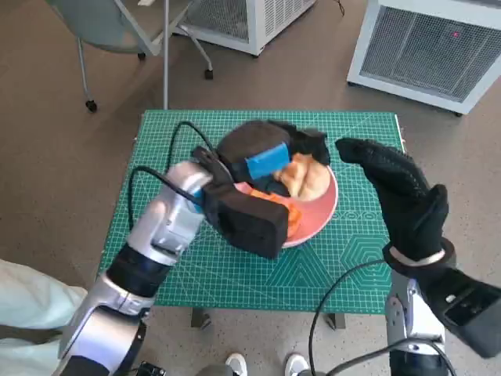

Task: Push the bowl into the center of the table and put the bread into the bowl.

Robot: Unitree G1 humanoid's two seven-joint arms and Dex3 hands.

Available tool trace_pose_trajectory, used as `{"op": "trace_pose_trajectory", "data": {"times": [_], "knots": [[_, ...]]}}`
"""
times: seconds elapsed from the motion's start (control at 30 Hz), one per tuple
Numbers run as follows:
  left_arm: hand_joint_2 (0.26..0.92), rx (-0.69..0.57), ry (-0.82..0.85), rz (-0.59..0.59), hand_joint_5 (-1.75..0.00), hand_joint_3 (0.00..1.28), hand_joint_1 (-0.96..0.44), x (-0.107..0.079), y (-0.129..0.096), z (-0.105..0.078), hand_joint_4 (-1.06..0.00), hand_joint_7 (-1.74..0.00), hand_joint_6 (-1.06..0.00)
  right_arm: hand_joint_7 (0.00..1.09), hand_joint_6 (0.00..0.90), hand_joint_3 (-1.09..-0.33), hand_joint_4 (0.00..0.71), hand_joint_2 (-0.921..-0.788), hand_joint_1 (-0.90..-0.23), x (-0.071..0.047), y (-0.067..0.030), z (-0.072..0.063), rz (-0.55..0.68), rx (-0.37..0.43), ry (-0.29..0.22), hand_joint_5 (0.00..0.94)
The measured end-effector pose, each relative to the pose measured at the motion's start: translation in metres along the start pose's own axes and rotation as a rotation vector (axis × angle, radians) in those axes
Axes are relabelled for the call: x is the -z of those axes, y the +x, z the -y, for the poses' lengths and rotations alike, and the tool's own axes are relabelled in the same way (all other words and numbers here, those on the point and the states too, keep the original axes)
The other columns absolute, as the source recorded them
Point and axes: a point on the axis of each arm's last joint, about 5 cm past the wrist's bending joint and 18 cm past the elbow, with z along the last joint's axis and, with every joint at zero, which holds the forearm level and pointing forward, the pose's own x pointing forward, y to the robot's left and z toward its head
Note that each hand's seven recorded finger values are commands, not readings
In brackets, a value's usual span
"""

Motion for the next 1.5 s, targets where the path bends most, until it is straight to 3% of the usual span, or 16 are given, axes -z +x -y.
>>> {"op": "trace_pose_trajectory", "data": {"times": [0.03,0.1,0.13,0.2,0.3,0.4,0.67,0.97,1.3,1.5], "knots": [[0.92,0.004,-0.004,-0.002,-1.19,0.09,0.0,0.0,0.001,0.001,-0.72,-1.17,-0.55,0.42,-0.001,-0.72,0.044,-0.921,-0.674,0.0,-0.0001,0.0,-0.001,0.0,-0.002,0.002],[0.921,0.015,-0.013,-0.009,-1.31,0.17,0.17,0.0,0.002,0.003,-0.6,-0.86,-0.47,0.42,-0.001,-0.721,0.044,-0.921,-0.673,0.0,0.0,0.0,0.001,0.003,-0.004,0.002],[0.882,0.025,-0.019,-0.016,-0.97,0.16,0.11,0.0,0.002,0.004,-0.48,-0.63,-0.44,0.42,-0.001,-0.722,0.044,-0.921,-0.673,-0.001,0.0,0.0,0.001,0.005,-0.004,0.002],[0.85,0.053,-0.029,-0.035,-0.43,0.11,0.03,0.001,0.003,0.004,-0.41,-0.3,-0.43,0.42,-0.001,-0.723,0.045,-0.921,-0.672,-0.001,0.0001,0.0,0.002,0.007,-0.005,0.002],[0.826,0.088,-0.039,-0.068,-0.14,0.08,-0.08,0.002,0.003,0.005,-0.31,-0.12,-0.4,0.42,-0.001,-0.723,0.045,-0.921,-0.671,-0.001,0.0001,0.0,0.004,0.013,-0.005,0.002],[0.82,0.1,-0.035,-0.085,-0.05,0.06,-0.2,0.002,0.002,0.004,-0.25,-0.05,-0.36,0.42,-0.001,-0.722,0.046,-0.921,-0.67,-0.001,0.0003,0.0,0.006,0.016,-0.006,0.003],[0.823,0.087,-0.021,-0.07,0.0,0.03,-0.34,0.005,-0.002,0.001,-0.12,0.0,-0.28,0.42,-0.001,-0.72,0.047,-0.921,-0.665,-0.002,0.0005,0.0,0.008,0.021,-0.008,0.003],[0.793,0.118,-0.236,0.0,0.0,0.0,-0.34,0.018,-0.013,-0.009,-0.01,0.0,-0.21,0.43,-0.001,-0.713,0.051,-0.921,-0.671,-0.003,0.0008,0.003,0.007,0.034,-0.017,0.005],[0.783,0.006,-0.485,0.119,-0.01,0.0,-0.3,0.037,-0.035,-0.029,-0.01,0.0,-0.2,0.44,-0.001,-0.701,0.055,-0.921,-0.67,-0.006,0.0056,0.007,0.037,0.052,-0.053,0.005],[0.8,-0.103,-0.653,0.254,-0.02,0.01,-0.33,0.048,-0.049,-0.033,-0.06,-0.01,-0.22,0.43,-0.001,-0.695,0.059,-0.921,-0.673,-0.006,0.0104,0.009,0.049,0.05,-0.082,0.006]]}}
